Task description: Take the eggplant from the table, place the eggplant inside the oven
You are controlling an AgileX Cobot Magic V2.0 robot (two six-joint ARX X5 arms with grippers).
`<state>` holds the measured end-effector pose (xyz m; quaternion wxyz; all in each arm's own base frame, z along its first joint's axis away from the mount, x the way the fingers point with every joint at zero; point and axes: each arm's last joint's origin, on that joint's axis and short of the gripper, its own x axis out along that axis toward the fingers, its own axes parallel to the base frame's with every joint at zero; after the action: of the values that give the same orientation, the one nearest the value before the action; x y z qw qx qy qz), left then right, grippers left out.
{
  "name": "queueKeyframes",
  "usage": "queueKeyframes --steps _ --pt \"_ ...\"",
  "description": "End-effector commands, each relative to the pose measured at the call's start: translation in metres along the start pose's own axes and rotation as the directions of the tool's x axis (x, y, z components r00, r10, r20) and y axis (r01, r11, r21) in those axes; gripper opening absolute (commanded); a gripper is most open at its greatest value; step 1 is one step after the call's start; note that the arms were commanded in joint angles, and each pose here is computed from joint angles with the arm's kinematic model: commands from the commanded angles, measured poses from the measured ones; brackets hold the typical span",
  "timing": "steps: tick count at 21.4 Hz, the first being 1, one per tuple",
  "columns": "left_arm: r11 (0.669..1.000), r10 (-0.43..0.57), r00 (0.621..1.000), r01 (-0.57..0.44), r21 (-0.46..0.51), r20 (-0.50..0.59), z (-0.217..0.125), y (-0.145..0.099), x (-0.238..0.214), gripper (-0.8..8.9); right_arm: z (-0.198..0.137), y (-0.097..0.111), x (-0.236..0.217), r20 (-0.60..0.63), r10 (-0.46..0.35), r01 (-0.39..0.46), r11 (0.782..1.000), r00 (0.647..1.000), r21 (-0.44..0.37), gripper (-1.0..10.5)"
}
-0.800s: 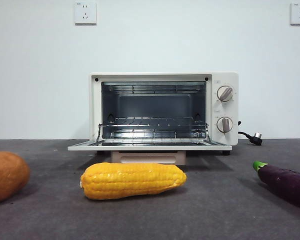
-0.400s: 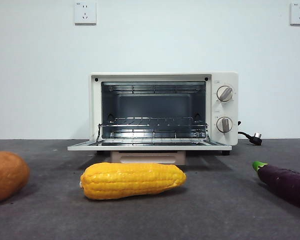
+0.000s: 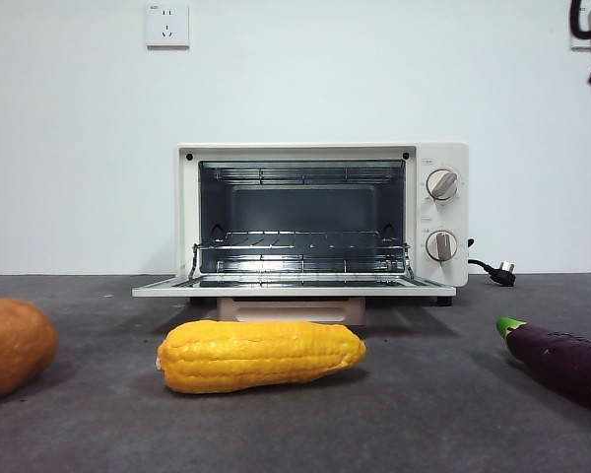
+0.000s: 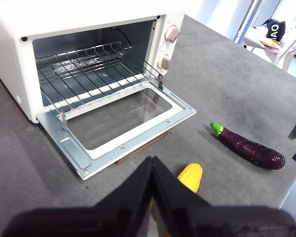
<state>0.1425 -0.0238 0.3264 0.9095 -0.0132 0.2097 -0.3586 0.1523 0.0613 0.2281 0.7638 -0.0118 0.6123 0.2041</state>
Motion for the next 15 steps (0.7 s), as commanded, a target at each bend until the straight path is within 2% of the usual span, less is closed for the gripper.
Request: queueKeyframes --steps 1,7,12,15 --pt "1.0 -0.007 1.0 0.007 -0.011 -0.002 -0.002 0.0 0.001 -0.06 0.001 0.002 0.005 -0.005 -0.017 0.017 1.0 1.0 0.023 5.3" --pt "1.0 -0.013 1.0 0.013 -0.01 -0.005 -0.002 -0.001 0.002 -0.06 0.004 0.005 0.015 -0.047 -0.05 0.054 0.996 0.998 0.074 5.3" --pt "1.0 -0.013 1.0 0.013 -0.01 -0.005 -0.002 -0.001 0.002 -0.06 0.009 0.005 0.027 -0.105 -0.059 0.069 0.994 0.993 0.088 5.3" --pt "1.0 -0.013 1.0 0.013 -0.009 -0.005 -0.002 -0.001 0.002 -0.06 0.011 0.008 0.033 -0.125 -0.104 0.114 0.991 0.987 0.076 5.3"
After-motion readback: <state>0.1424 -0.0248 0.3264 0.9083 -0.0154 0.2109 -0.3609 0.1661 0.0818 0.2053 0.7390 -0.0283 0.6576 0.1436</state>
